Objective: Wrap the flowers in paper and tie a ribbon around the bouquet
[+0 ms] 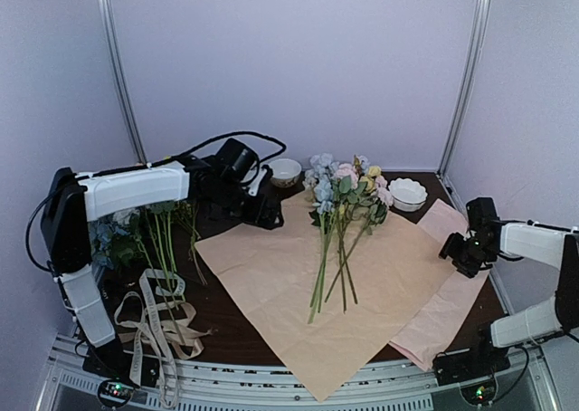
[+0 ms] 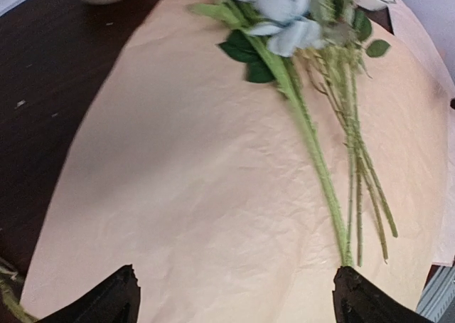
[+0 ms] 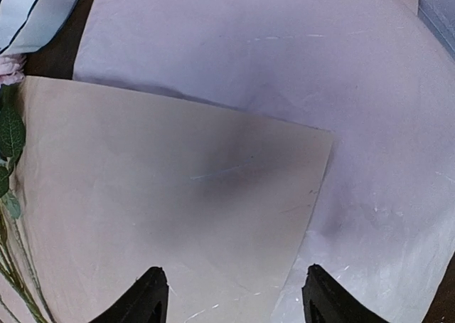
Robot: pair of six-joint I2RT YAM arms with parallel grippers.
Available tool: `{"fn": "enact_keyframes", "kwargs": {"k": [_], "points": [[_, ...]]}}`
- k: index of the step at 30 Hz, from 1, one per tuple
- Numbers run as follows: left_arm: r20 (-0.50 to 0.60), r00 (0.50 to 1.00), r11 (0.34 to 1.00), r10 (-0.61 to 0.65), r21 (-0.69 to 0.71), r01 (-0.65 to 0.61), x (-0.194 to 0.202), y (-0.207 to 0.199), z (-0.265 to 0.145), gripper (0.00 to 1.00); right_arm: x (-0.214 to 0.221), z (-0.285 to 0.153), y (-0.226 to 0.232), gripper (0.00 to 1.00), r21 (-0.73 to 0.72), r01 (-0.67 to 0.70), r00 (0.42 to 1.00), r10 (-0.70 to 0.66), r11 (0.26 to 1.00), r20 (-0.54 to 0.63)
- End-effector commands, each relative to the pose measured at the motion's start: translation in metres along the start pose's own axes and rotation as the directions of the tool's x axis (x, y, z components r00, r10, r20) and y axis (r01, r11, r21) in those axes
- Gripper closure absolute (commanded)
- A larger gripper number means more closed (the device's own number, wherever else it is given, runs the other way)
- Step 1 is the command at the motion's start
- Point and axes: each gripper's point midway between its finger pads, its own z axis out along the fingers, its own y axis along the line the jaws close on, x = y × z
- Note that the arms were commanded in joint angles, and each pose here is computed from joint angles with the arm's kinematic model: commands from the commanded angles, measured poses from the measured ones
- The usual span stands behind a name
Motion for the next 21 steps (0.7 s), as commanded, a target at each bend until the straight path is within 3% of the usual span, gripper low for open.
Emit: {"fn": "enact_keyframes", "kwargs": {"k": [1,4,10,17,21], "points": [[0.007,0.980,0.972,-0.197,-0.133,0.196,0.021,0.110,-0.010,0.02,-0.007,0.012,-0.012,0.33,-0.011,-0.094,0.995,0.094,0.995,0.007],[-0.018,0.961,0.941,-0.275,-0.212,0.265,0.048,0.157,-0.003,0.02,-0.007,0.022,-0.015,0.33,-0.024,-0.127,0.992,0.127,0.992,-0.018],[-0.062,0.929,0.896,-0.365,-0.295,0.332,0.079,0.204,0.018,0.02,-0.008,0.036,0.005,0.36,-0.126,-0.125,0.990,0.116,0.984,-0.076],[-0.138,0.909,0.900,-0.393,-0.262,0.349,0.106,0.200,0.044,0.03,-0.015,0.033,0.037,0.42,-0.268,-0.082,0.994,0.060,0.960,-0.088],[-0.139,0.911,0.905,-0.388,-0.246,0.348,0.108,0.192,0.047,0.12,-0.011,0.031,0.062,0.49,-0.369,-0.073,0.991,0.027,0.926,-0.128]]}}
